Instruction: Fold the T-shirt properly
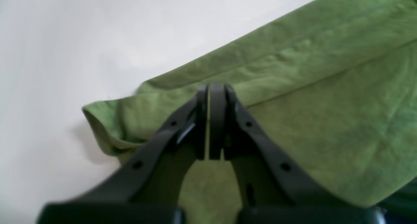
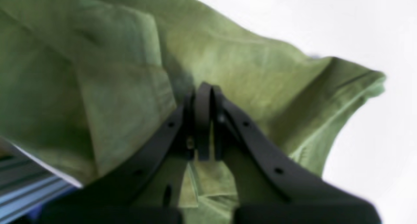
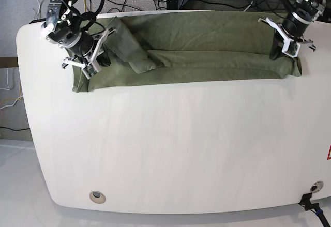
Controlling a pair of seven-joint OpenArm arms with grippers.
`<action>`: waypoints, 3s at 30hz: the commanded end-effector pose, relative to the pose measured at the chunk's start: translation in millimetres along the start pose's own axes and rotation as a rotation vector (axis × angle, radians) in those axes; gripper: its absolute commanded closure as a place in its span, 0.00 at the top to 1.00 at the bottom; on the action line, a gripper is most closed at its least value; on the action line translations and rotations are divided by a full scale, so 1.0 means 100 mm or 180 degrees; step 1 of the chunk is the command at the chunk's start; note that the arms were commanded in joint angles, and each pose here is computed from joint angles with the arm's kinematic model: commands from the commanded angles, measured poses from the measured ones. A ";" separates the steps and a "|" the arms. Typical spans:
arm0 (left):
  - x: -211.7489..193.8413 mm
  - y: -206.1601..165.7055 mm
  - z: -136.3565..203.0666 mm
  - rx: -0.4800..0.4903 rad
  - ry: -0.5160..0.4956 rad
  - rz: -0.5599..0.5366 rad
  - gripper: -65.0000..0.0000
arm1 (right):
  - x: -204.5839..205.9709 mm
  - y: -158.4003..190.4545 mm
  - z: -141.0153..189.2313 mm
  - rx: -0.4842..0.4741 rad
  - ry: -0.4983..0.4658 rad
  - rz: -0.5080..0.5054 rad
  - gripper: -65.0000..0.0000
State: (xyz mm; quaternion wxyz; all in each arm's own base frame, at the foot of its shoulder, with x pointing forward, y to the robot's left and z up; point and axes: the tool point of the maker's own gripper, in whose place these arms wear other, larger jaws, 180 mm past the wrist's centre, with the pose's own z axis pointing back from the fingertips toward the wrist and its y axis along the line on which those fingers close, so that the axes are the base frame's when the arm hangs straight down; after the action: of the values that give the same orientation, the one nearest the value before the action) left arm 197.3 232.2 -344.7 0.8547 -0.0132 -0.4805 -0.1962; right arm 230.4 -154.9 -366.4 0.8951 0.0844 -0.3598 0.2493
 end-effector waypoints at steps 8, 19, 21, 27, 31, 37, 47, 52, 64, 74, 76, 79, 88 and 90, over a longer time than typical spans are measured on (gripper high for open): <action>-0.39 -0.17 0.02 0.0027 0.0132 0.0323 0.00 | -0.26 0.19 -0.02 -0.0057 -0.0041 -0.0063 0.00; -0.65 0.09 -0.45 -0.0002 0.0280 0.0468 0.00 | -0.75 -0.03 -0.45 0.0058 0.0112 -0.0536 0.00; -0.64 0.13 -0.58 -0.0048 0.0293 0.0451 0.00 | -0.70 -0.15 -0.55 0.0029 0.0094 -0.0579 0.00; -0.49 0.28 -0.87 -0.0049 0.0228 0.0447 0.00 | -0.51 -0.41 -0.69 -0.0034 0.0017 -0.0561 0.00; -0.28 0.42 -0.81 -0.0013 0.0324 0.0163 0.00 | -0.42 -0.45 -0.69 -0.0055 -0.0031 -0.0530 0.00; 0.10 0.93 -0.47 0.0413 0.0252 0.0331 0.57 | -0.43 -0.42 -0.71 -0.0035 -0.0024 -0.0554 0.00; 0.37 1.52 -0.44 0.0753 0.0193 0.0654 0.65 | -0.44 -0.22 -0.78 0.0129 0.0025 -0.0465 0.00; 0.33 1.66 -0.71 0.0711 0.0188 0.0968 0.65 | -0.44 -0.20 -0.78 0.0145 0.0029 -0.0462 0.00; 0.14 1.45 -1.00 0.0447 0.0400 0.1083 0.27 | -0.45 -0.21 -0.78 0.0133 0.0027 -0.0469 0.00; 0.14 1.47 -0.78 0.0508 0.0425 0.0853 0.00 | -0.51 -0.17 -0.76 0.0146 0.0058 -0.0488 0.00; 0.16 1.49 -0.57 0.0618 0.0386 0.0743 0.00 | -0.51 -0.17 -0.76 0.0144 0.0061 -0.0484 0.00; 0.10 1.40 -0.33 0.0681 0.0425 0.0613 0.00 | -0.50 -0.18 -0.76 0.0143 0.0056 -0.0483 0.00; -0.47 1.10 0.03 0.0617 0.0901 0.0625 0.00 | -0.50 -0.17 -0.76 0.0150 0.0049 -0.0496 0.00; -0.57 1.07 0.09 0.0609 0.0984 0.0635 0.03 | -0.49 -0.17 -0.76 0.0152 0.0046 -0.0499 0.00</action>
State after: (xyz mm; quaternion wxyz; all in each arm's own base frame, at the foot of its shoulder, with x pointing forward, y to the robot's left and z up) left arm 198.7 344.0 -379.4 0.9360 0.0409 -0.3447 -0.0586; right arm 274.8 -154.7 -433.3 0.8872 0.1570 -0.4020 0.1632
